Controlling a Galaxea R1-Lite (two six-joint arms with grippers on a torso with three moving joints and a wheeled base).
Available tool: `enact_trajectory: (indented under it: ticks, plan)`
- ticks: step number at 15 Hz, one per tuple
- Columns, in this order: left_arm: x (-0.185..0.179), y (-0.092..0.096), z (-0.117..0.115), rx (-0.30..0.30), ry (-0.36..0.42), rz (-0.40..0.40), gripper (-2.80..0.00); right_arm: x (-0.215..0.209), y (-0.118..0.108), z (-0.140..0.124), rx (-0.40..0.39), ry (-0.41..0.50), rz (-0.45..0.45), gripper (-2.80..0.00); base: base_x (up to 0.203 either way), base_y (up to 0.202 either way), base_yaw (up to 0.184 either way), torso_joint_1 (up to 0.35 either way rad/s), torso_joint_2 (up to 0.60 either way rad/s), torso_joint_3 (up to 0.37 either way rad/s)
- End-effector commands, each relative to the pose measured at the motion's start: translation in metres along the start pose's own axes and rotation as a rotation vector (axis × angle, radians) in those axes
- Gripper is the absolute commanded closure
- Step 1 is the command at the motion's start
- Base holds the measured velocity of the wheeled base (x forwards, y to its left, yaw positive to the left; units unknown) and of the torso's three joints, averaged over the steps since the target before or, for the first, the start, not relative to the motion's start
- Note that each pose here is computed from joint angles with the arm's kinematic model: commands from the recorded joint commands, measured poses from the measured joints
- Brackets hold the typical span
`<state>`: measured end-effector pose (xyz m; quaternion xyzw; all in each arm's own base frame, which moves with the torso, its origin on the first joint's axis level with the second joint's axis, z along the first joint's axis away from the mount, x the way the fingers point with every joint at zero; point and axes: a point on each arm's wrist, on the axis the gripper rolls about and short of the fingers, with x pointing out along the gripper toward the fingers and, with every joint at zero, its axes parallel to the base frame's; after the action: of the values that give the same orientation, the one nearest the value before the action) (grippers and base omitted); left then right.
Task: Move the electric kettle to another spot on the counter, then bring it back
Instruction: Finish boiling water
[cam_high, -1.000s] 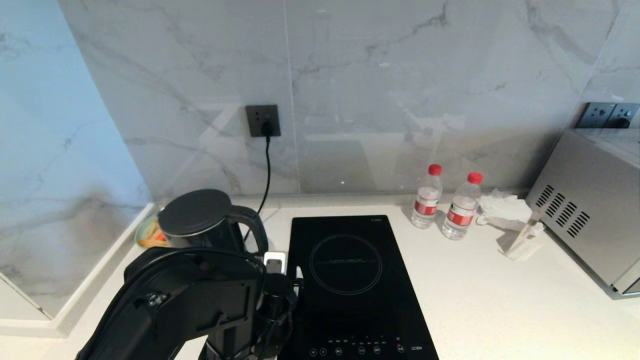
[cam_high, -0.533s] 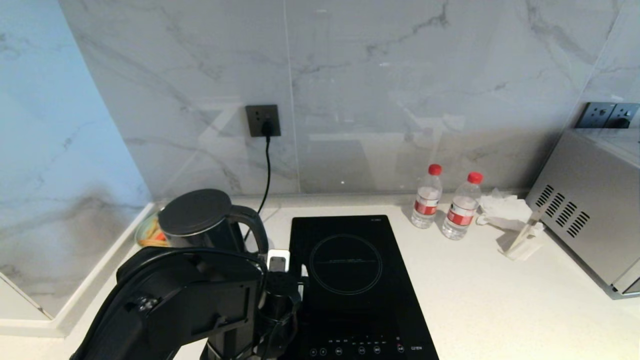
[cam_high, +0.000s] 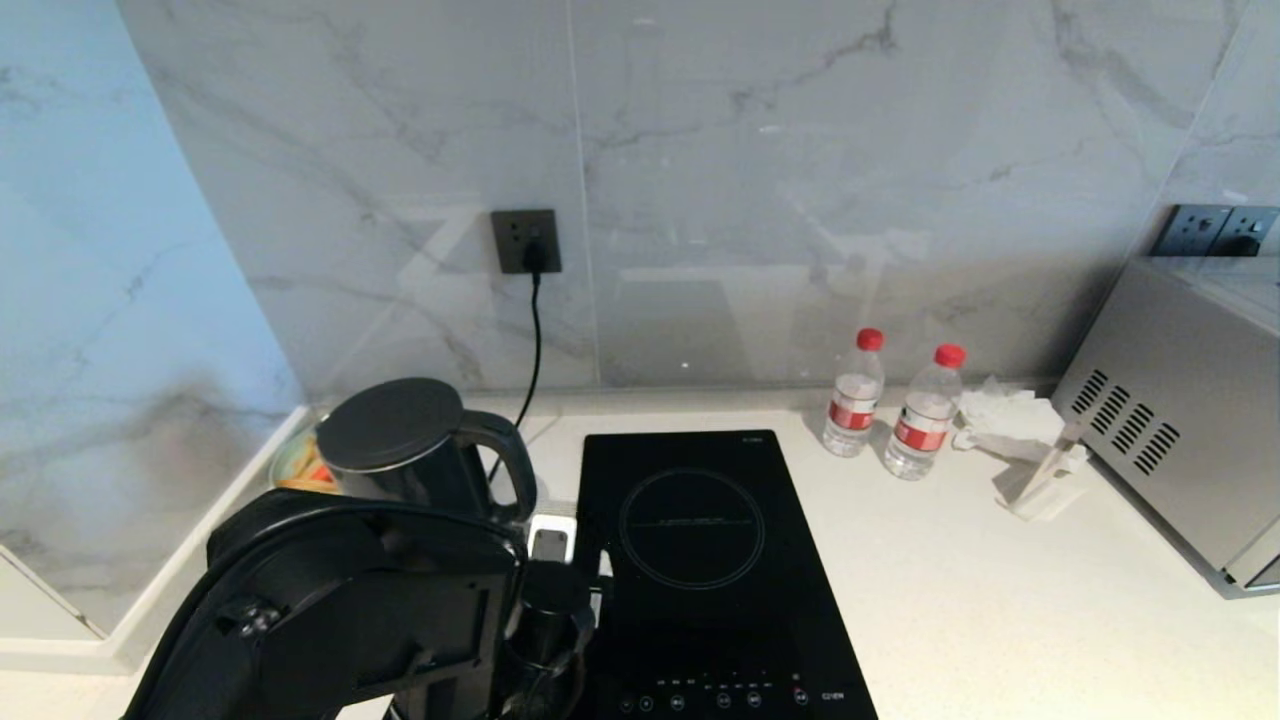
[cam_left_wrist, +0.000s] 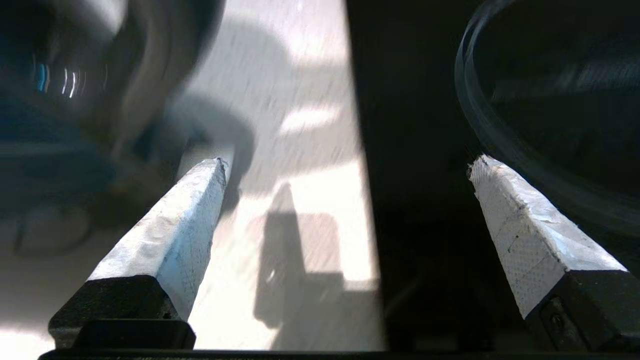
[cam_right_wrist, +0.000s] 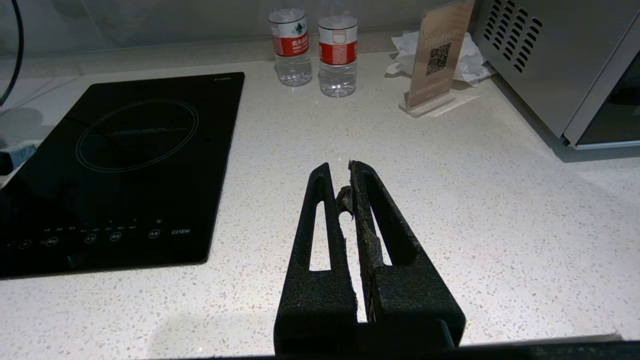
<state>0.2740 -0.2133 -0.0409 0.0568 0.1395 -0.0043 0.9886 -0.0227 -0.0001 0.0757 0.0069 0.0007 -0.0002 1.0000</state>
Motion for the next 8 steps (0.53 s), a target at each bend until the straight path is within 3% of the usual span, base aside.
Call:
enact_trajectory:
  ticks: [1, 5, 8]
  plan:
    - [-0.009, 0.004, -0.007, 0.027, 0.033, -0.019, -2.8, 0.0, 0.0, 0.0, 0.0, -0.001, 0.0, 0.0, 0.0, 0.0, 0.0, 0.0, 0.0, 0.0]
    - [-0.011, 0.004, -0.023, 0.069, 0.079, -0.043, -2.8, 0.0, 0.0, 0.0, 0.0, -0.001, 0.0, 0.0, 0.0, 0.0, 0.0, 0.0, 0.0, 0.0]
    - [-0.004, 0.0, -0.022, 0.056, 0.062, -0.045, -2.8, 0.0, 0.0, 0.0, 0.0, -0.001, 0.0, 0.0, 0.0, 0.0, 0.0, 0.0, 0.0, 0.0]
